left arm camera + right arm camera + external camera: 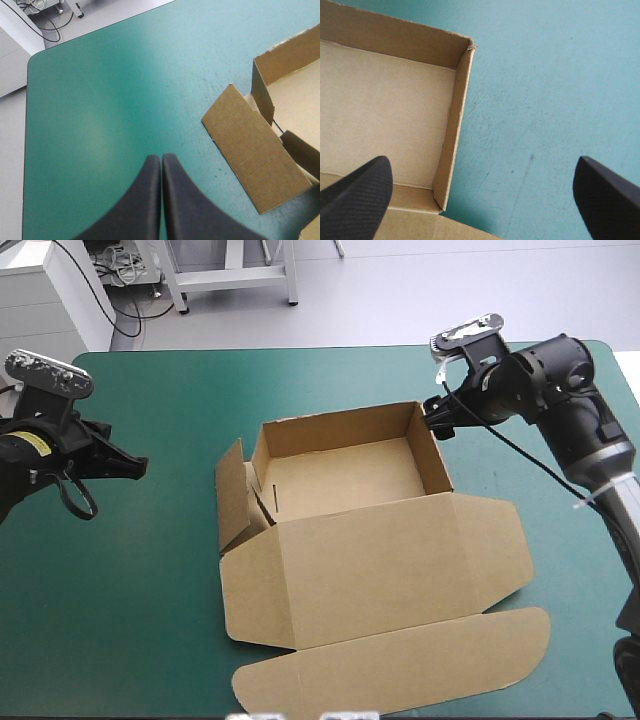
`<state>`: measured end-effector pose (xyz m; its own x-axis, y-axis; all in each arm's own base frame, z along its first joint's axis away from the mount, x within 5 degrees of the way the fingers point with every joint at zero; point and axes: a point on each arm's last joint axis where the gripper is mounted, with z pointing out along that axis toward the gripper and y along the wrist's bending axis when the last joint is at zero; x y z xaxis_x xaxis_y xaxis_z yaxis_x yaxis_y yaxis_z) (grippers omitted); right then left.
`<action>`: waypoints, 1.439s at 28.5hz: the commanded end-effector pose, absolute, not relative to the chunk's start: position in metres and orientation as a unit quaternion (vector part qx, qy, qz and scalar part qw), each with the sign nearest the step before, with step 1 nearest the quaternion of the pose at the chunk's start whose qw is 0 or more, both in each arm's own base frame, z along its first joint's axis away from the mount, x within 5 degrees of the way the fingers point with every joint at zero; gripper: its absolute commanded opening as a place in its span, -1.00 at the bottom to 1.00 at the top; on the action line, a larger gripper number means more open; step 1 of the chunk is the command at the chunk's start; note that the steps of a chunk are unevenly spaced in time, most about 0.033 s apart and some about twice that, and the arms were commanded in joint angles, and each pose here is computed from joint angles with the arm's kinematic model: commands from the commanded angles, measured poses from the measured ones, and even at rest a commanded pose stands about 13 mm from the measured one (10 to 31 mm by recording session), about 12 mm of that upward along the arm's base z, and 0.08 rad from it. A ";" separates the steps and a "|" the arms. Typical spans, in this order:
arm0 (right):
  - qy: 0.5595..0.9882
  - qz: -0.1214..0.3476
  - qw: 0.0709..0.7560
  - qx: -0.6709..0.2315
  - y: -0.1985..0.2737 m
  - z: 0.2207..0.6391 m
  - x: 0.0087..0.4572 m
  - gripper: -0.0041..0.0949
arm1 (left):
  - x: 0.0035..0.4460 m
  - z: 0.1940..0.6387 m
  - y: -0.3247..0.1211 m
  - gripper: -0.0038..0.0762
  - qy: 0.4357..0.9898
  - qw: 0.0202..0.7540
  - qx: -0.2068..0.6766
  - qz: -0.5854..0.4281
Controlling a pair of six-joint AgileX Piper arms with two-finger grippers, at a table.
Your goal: Fold the box
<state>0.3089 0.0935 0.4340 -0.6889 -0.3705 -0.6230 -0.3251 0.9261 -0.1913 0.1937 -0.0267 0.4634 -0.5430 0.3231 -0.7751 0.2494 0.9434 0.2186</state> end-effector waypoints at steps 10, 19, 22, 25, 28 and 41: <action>0.924 -0.001 0.332 -0.190 0.097 0.421 0.330 0.90 | 0.189 0.479 -0.026 -0.92 0.854 0.494 0.155 0.041; 0.955 0.051 0.239 -0.168 0.084 0.348 0.387 0.90 | 0.188 0.477 -0.025 -0.92 0.862 0.481 0.156 0.042; 0.956 0.052 0.230 -0.172 0.086 0.334 0.396 0.90 | 0.188 0.477 -0.025 -0.92 0.862 0.480 0.156 0.041; 0.957 0.060 0.223 -0.177 0.089 0.325 0.402 0.90 | 0.188 0.477 -0.025 -0.92 0.863 0.480 0.156 0.041; 0.958 0.066 0.212 -0.182 0.091 0.316 0.406 0.90 | 0.188 0.476 -0.026 -0.92 0.864 0.478 0.156 0.036; 0.962 0.065 0.188 -0.186 0.094 0.297 0.414 0.13 | 0.192 0.472 -0.028 -0.92 0.871 0.465 0.158 0.027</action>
<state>0.4180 0.0946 0.2653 -0.8940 -0.3392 -0.2929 -0.3733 0.9252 0.0681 0.1923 -0.0280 0.4593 -0.5809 0.3186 -0.7491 0.2657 0.9440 0.1955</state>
